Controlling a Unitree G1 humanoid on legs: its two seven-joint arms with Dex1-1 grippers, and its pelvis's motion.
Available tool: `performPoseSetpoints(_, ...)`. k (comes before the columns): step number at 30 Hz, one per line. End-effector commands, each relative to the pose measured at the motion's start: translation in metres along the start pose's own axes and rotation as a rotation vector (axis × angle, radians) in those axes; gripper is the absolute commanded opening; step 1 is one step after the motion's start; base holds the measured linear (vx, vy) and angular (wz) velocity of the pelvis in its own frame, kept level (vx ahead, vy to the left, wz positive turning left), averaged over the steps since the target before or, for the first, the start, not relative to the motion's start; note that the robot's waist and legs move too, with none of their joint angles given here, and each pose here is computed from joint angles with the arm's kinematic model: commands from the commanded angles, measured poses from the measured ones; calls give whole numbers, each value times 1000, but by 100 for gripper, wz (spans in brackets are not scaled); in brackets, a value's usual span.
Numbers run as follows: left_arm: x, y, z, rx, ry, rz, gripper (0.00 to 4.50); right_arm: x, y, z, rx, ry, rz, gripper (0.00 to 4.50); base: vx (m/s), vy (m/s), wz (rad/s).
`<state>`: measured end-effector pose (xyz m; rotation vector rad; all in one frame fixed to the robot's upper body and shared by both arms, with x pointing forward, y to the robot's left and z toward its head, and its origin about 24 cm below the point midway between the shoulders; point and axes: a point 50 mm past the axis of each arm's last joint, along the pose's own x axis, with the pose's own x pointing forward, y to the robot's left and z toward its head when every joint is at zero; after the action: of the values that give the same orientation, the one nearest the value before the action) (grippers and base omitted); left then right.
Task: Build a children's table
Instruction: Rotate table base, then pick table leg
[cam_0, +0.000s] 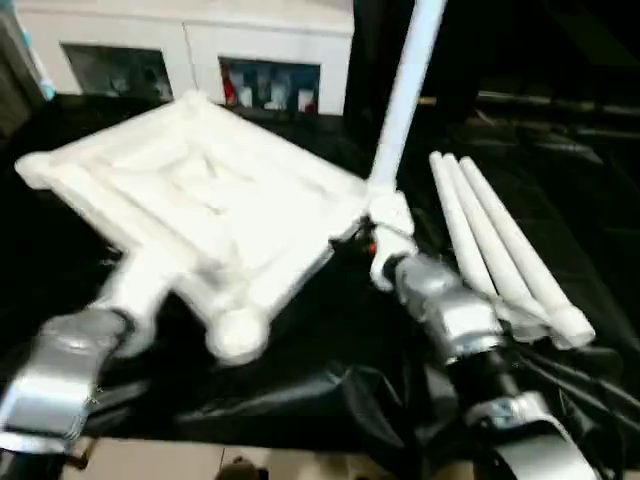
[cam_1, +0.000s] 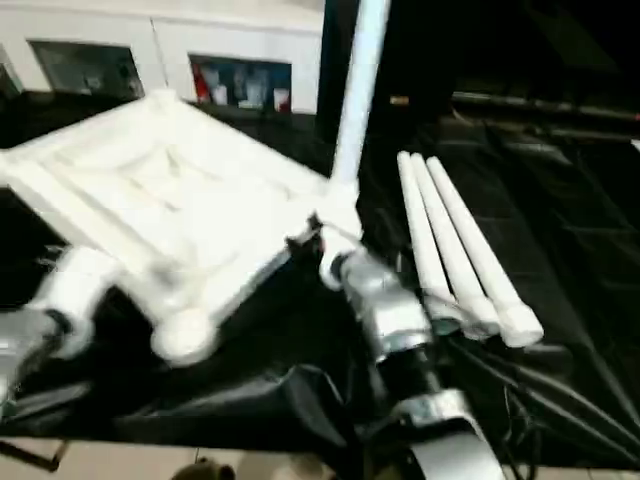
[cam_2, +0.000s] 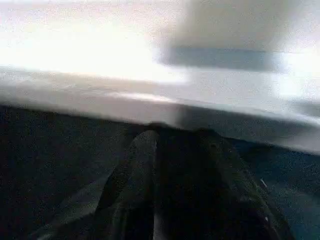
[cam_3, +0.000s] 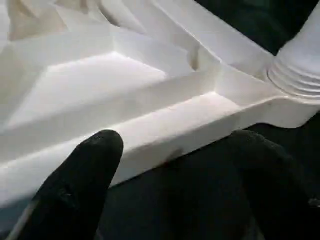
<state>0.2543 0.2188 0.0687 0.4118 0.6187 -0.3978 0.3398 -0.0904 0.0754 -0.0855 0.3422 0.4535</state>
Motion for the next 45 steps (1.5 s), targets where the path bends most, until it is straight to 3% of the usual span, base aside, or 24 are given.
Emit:
performPoseSetpoints(1, 4, -19, 21, 13, -85, -95, 144, -16, -14, 1, 20, 27, -30, 388, 0, 0, 0)
performPoseSetpoints(4, 8, -26, 26, -4, -101, -123, 144, -22, -21, 4, 32, 22, -56, 388, 0, 0, 0)
performPoseSetpoints(7, 17, -38, 32, 9, -122, -184, 144, -36, -41, 11, 92, 37, -150, 414, 0, 0, 0)
performPoseSetpoints(12, 20, -55, 44, 29, -200, -279, 144, -56, -63, 17, 135, 142, -251, 443, 0, 0, 0)
performPoseSetpoints(21, -7, -52, 56, 108, -335, -428, 144, -70, -87, 14, 212, 250, -329, 443, 0, 0, 0)
performPoseSetpoints(26, -23, -57, 75, 136, -437, -531, 144, -70, -96, 8, 209, 342, -350, 443, 0, 0, 0)
performPoseSetpoints(29, -24, -58, 78, 141, -450, -545, 144, -68, -99, 8, 210, 348, -372, 443, 0, 0, 0)
performPoseSetpoints(40, -23, -57, 79, 150, -434, -552, 144, -58, -107, -9, 283, 431, -347, 443, 0, 0, 0)
performPoseSetpoints(45, -22, -56, 79, 150, -433, -540, 144, -55, -105, -9, 315, 426, -317, 443, 0, 0, 0)
